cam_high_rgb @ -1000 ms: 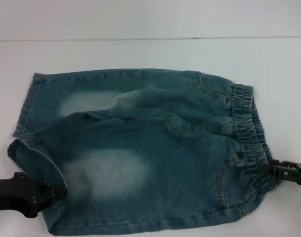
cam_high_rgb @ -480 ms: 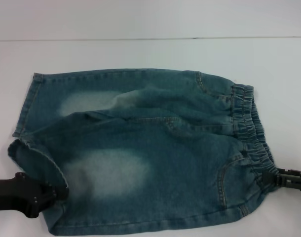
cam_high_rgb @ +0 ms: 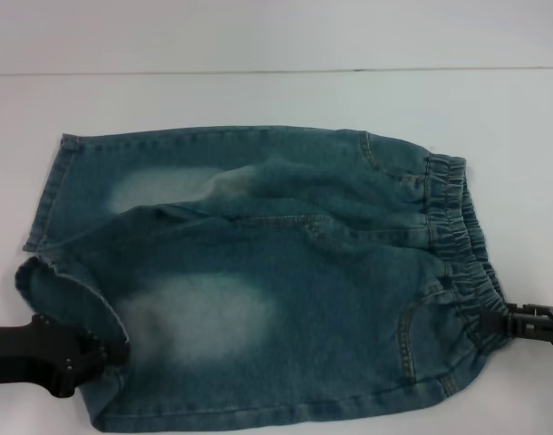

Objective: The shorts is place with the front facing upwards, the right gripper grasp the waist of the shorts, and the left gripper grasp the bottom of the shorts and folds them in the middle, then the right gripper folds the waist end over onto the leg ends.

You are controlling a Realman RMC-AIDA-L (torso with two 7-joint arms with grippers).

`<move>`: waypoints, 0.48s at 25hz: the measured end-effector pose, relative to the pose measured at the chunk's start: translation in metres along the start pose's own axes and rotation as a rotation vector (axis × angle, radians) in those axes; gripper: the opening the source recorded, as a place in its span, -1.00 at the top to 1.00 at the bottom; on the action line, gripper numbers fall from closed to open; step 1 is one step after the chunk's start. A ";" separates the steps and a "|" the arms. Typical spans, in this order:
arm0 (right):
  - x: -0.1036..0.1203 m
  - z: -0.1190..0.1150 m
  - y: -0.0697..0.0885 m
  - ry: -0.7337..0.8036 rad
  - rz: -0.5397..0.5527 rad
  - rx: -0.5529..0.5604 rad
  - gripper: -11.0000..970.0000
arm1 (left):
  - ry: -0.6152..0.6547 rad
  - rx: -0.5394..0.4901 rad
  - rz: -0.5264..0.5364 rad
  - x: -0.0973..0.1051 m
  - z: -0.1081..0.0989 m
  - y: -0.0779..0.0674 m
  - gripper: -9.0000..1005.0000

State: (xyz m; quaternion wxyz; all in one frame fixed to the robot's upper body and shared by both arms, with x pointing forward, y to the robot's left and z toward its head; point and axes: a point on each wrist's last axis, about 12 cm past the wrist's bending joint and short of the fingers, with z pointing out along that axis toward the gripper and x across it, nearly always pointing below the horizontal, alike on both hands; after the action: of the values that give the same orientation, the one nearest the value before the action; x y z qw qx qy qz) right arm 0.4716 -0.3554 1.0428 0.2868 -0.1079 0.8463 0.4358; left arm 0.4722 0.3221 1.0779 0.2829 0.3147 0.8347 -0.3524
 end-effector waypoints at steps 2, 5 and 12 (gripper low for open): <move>-0.001 0.000 -0.002 0.019 0.005 0.019 -0.56 | -0.002 -0.001 0.003 -0.001 -0.001 0.000 0.96; -0.002 0.001 -0.004 0.032 -0.001 0.040 -0.39 | -0.014 0.004 0.008 -0.003 -0.001 -0.001 0.96; -0.009 0.004 -0.003 0.023 -0.011 0.031 0.08 | -0.023 0.005 0.012 -0.004 -0.002 -0.001 0.96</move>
State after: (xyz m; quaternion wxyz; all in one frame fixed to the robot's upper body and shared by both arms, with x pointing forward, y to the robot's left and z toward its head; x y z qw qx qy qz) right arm 0.4814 -0.3548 1.0439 0.2812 -0.1128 0.8556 0.4198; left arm 0.4736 0.3219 1.0822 0.2939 0.3163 0.8286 -0.3564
